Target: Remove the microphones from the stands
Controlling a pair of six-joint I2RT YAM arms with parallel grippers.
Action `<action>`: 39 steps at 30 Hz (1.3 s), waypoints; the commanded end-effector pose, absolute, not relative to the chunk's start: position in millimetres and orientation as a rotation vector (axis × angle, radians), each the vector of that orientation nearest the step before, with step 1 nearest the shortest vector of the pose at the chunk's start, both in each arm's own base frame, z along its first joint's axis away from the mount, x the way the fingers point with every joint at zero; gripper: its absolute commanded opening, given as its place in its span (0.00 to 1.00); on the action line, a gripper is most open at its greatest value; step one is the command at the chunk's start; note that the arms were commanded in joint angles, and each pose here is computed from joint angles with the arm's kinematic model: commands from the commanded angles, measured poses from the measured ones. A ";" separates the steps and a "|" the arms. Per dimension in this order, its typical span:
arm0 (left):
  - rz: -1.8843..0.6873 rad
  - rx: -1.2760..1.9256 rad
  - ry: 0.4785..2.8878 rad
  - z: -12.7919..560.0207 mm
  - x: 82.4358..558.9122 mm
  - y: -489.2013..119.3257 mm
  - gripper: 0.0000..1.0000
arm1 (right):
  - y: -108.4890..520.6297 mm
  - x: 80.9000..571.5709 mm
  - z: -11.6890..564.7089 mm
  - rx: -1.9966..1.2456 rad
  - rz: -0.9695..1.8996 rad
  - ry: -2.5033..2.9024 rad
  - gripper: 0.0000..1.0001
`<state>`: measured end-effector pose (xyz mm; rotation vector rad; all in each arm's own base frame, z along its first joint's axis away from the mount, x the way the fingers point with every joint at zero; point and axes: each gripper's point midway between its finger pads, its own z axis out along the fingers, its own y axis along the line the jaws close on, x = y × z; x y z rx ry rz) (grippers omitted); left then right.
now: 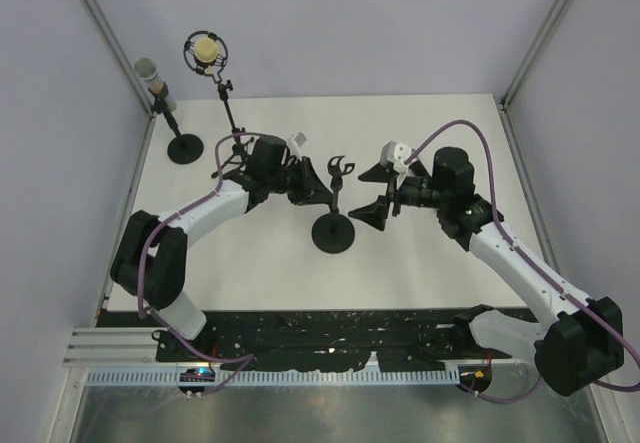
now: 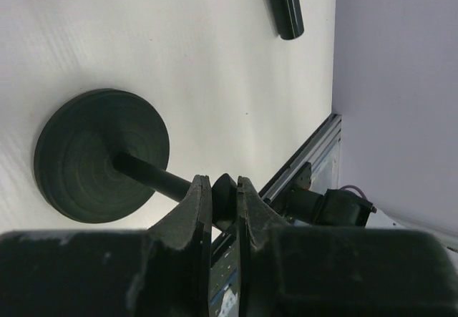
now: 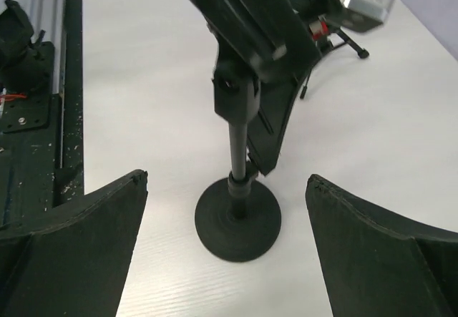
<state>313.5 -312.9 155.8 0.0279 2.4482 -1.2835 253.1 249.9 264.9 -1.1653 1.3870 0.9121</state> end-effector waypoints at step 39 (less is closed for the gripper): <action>-1.362 0.229 1.843 210.0 410.2 -230.6 0.94 | 304.0 314.7 162.9 -0.833 0.663 1.676 0.50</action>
